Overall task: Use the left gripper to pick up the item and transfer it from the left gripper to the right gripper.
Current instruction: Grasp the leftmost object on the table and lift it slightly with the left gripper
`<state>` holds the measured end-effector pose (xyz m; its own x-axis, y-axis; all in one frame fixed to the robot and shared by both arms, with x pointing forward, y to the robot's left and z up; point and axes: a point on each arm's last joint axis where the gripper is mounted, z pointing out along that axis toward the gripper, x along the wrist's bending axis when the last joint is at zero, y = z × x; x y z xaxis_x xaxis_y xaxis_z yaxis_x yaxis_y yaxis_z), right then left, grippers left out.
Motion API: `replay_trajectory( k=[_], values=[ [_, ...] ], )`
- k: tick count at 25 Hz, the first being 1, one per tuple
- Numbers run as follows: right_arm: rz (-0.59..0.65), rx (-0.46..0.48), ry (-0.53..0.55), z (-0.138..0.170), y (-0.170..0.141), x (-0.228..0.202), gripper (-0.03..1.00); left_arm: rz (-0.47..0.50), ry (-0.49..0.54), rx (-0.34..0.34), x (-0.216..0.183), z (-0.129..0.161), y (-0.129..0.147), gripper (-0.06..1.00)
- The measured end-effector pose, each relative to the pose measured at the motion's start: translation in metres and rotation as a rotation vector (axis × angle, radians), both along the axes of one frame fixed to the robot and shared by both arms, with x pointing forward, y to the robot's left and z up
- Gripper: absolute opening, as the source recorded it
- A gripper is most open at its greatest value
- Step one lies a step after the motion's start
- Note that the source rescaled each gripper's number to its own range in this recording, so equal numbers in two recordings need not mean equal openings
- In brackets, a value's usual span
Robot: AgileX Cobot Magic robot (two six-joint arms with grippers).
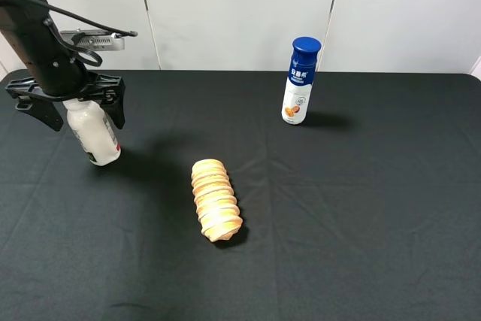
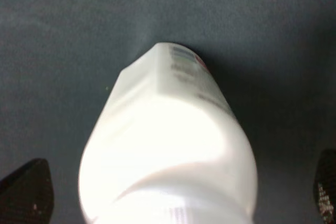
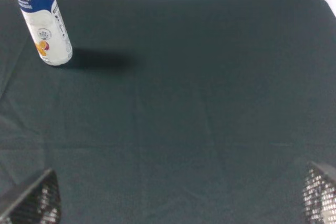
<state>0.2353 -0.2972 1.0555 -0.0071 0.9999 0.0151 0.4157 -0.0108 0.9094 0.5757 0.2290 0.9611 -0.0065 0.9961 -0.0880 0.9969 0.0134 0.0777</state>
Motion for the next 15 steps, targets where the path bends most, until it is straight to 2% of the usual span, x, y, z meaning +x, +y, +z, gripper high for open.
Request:
replay_trajectory(
  k=[4,6,8,9,11,13,15],
  values=[
    [0.000,0.000,0.000,0.0000,0.0000,0.0000,1.00,-0.028,-0.023,0.002,0.0020,-0.0016,-0.0032,0.98],
    [0.000,0.000,0.000,0.0000,0.0000,0.0000,1.00,-0.036,-0.032,0.003,0.0026,-0.0015,-0.0039,0.88],
    [0.000,0.000,0.000,0.0000,0.0000,0.0000,1.00,-0.040,-0.040,0.003,0.0033,-0.0014,-0.0039,0.73],
    [0.000,0.000,0.000,0.0000,0.0000,0.0000,1.00,-0.041,-0.043,0.003,0.0036,-0.0014,-0.0040,0.61],
    [0.000,0.000,0.000,0.0000,0.0000,0.0000,1.00,-0.045,-0.048,0.006,0.0040,-0.0013,-0.0037,0.35],
    [0.000,0.000,0.000,0.0000,0.0000,0.0000,1.00,-0.050,-0.049,0.011,0.0041,-0.0014,-0.0033,0.00],
    [0.000,0.000,0.000,0.0000,0.0000,0.0000,1.00,-0.050,-0.049,0.010,0.0040,-0.0014,-0.0034,0.02]
  ],
)
